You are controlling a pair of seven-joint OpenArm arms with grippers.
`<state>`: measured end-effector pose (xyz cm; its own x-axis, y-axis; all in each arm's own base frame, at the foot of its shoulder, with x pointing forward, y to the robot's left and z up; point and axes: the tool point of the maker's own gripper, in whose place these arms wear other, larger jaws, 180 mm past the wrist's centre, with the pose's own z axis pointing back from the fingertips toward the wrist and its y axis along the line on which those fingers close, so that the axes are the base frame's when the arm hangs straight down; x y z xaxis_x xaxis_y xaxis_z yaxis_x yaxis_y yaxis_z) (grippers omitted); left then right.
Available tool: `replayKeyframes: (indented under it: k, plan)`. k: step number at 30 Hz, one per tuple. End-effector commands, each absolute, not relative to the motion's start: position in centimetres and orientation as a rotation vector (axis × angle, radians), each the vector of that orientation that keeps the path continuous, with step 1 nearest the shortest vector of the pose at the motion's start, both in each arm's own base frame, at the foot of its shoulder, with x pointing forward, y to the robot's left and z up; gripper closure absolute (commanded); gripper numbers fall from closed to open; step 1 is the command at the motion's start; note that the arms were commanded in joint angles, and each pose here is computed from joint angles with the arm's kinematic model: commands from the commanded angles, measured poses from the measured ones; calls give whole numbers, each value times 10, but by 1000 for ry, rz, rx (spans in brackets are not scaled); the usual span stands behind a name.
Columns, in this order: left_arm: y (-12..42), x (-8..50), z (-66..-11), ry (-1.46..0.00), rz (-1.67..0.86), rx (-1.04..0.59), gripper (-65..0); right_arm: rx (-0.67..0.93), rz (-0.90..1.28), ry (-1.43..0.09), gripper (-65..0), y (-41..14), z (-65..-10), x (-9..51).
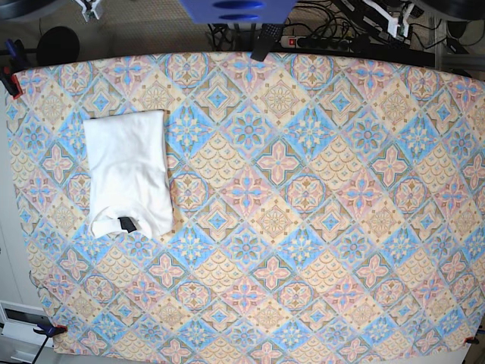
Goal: Fold the T-shirt properly
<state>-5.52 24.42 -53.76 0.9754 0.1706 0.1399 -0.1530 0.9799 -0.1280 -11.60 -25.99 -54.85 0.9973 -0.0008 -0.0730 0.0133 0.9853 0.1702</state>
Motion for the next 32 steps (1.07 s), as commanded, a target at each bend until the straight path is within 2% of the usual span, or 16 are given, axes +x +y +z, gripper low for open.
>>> replayKeyframes:
  k: [1, 9, 19, 26, 32]
  plan:
    - [237, -67, -546, -122, 143, -127, -3, 172, -17, 119, 0, -264, -551, -136]
    - [202, -89, -610, -43, 107, -186, -3, 281, -231, 31, 0, -223, -595, -142]
    - [135, -69, -637, -118, -16, -311, -6, 344, -380, -98, 0, -189, -614, -114]
    - [104, -56, -638, -143, -23, -360, -6, 178, -376, -91, 0, -207, -629, -104]
    - [98, -44, -639, -162, -20, -370, -6, 212, -403, -105, 0, -164, -639, -87]
